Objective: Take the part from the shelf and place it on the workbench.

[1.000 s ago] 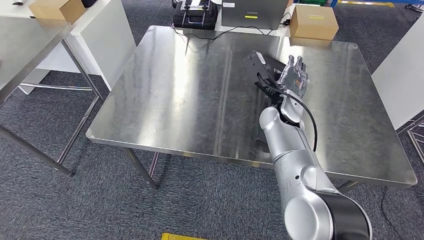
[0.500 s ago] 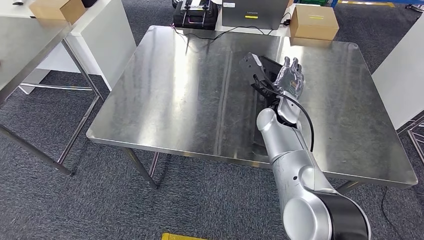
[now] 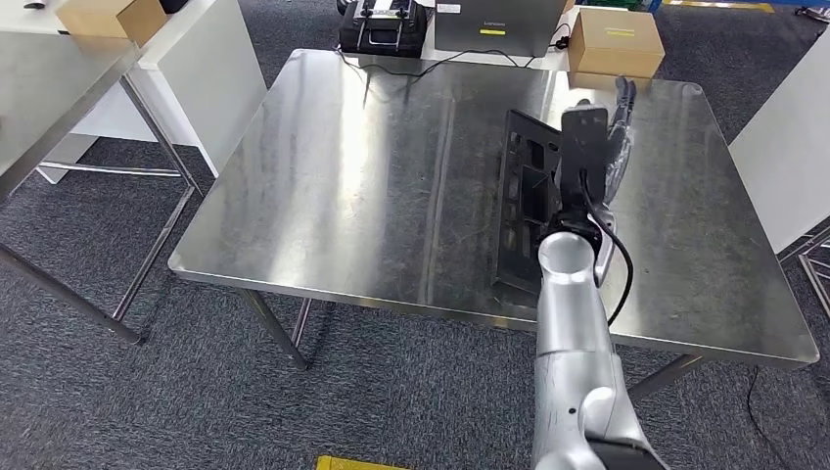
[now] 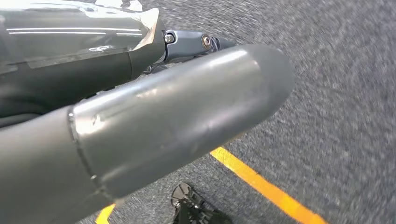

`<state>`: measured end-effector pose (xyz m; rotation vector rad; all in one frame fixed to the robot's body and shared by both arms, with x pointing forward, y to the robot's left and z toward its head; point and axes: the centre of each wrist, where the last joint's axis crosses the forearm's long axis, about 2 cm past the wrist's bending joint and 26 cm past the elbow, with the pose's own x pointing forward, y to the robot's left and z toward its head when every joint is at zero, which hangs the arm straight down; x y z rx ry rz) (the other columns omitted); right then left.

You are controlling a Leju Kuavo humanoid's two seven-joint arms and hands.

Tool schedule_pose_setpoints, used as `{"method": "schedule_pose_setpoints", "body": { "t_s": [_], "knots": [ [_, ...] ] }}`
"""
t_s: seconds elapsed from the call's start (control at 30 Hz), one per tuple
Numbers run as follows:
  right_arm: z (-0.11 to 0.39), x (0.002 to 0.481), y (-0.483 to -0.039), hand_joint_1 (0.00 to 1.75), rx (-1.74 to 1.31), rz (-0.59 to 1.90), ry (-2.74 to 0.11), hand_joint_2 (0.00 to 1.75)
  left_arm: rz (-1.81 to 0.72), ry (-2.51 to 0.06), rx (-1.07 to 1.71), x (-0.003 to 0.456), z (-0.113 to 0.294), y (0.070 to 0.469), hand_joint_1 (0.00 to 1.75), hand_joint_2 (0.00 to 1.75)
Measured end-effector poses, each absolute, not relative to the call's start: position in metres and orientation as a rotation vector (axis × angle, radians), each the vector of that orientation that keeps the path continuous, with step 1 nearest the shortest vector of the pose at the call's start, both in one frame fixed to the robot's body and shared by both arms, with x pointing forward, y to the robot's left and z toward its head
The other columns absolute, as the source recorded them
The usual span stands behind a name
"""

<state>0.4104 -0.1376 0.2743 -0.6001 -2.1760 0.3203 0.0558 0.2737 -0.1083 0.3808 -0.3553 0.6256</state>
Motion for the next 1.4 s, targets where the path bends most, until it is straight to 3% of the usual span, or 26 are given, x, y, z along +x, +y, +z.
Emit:
{"method": "schedule_pose_setpoints", "body": {
  "t_s": [0.27,0.6,1.0,1.4],
  "knots": [
    [0.275,0.329,-0.121,0.00,-0.293,0.150,-2.504,0.00,0.725,-0.285,0.458,0.051,-0.108,0.264,0.00,0.00],
    [0.203,0.251,-0.128,0.00,-0.068,0.050,-2.359,0.00,0.845,-0.057,0.503,0.048,-0.106,0.247,0.00,0.00],
    [0.139,0.229,-0.122,0.00,0.070,0.176,-2.118,0.00,0.917,0.001,0.487,0.050,-0.103,0.229,0.00,0.00],
    [0.118,0.231,-0.116,0.00,0.089,0.209,-2.030,0.00,0.905,0.024,0.492,0.051,-0.102,0.225,0.00,0.00]
  ]
}}
